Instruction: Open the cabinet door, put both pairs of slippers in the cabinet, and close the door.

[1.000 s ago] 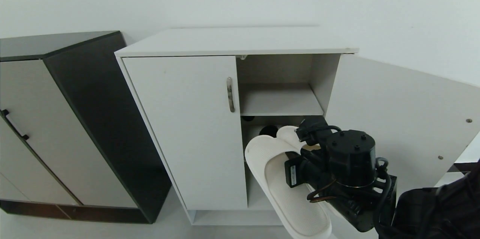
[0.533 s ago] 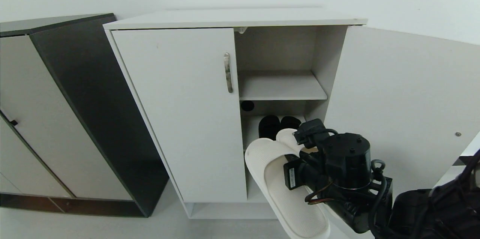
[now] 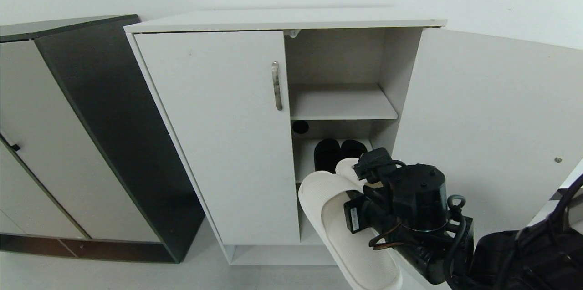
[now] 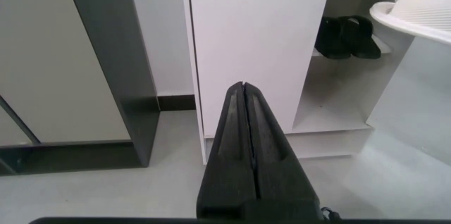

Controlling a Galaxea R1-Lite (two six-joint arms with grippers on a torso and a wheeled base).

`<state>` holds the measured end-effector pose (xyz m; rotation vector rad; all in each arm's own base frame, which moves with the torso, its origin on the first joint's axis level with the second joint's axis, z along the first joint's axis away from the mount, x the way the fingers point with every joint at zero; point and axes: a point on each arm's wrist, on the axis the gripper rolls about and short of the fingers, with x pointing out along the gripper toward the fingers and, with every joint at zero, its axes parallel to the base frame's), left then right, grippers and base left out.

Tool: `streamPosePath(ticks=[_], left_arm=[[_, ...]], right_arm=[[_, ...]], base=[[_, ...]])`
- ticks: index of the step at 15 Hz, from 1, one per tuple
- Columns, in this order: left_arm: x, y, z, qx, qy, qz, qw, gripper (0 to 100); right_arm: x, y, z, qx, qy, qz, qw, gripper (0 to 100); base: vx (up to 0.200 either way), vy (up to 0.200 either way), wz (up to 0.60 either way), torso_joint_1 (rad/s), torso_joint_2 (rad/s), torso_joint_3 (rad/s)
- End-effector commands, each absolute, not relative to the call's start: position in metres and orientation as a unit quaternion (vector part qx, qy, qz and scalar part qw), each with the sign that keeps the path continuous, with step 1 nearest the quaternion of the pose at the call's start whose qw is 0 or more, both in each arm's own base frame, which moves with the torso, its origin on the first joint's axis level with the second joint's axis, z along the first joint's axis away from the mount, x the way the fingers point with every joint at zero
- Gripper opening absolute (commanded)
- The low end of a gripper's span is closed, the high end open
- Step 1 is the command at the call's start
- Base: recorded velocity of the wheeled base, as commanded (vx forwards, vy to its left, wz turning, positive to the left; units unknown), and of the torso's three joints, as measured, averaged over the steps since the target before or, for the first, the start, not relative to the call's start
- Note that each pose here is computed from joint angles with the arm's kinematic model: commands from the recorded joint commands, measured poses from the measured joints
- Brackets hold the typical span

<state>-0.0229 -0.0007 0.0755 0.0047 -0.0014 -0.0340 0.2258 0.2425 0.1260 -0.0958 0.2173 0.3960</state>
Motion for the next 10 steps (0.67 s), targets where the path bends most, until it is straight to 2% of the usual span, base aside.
streamPosePath(ticks=[1, 6, 10], left_arm=[[-0.023, -0.001, 0.075, 0.002, 0.000, -0.017, 1.000, 0], [-0.023, -0.001, 0.075, 0.003, 0.000, -0.017, 1.000, 0], [-0.023, -0.001, 0.075, 0.003, 0.000, -0.017, 1.000, 0]], right_arm=[[0.228, 0.248, 0.131, -0.050, 0.106, 0.186, 0.976, 0], [0.238, 0.274, 0.189, -0.012, 0.140, 0.053, 0.989, 0], [0.242, 0.284, 0.224, -0.002, 0.100, 0.014, 0.995, 0]], base=[[0.000, 0.000, 0.00, 0.000, 0.00, 0.000], [0.000, 0.000, 0.00, 0.000, 0.00, 0.000], [0.000, 0.000, 0.00, 0.000, 0.00, 0.000]])
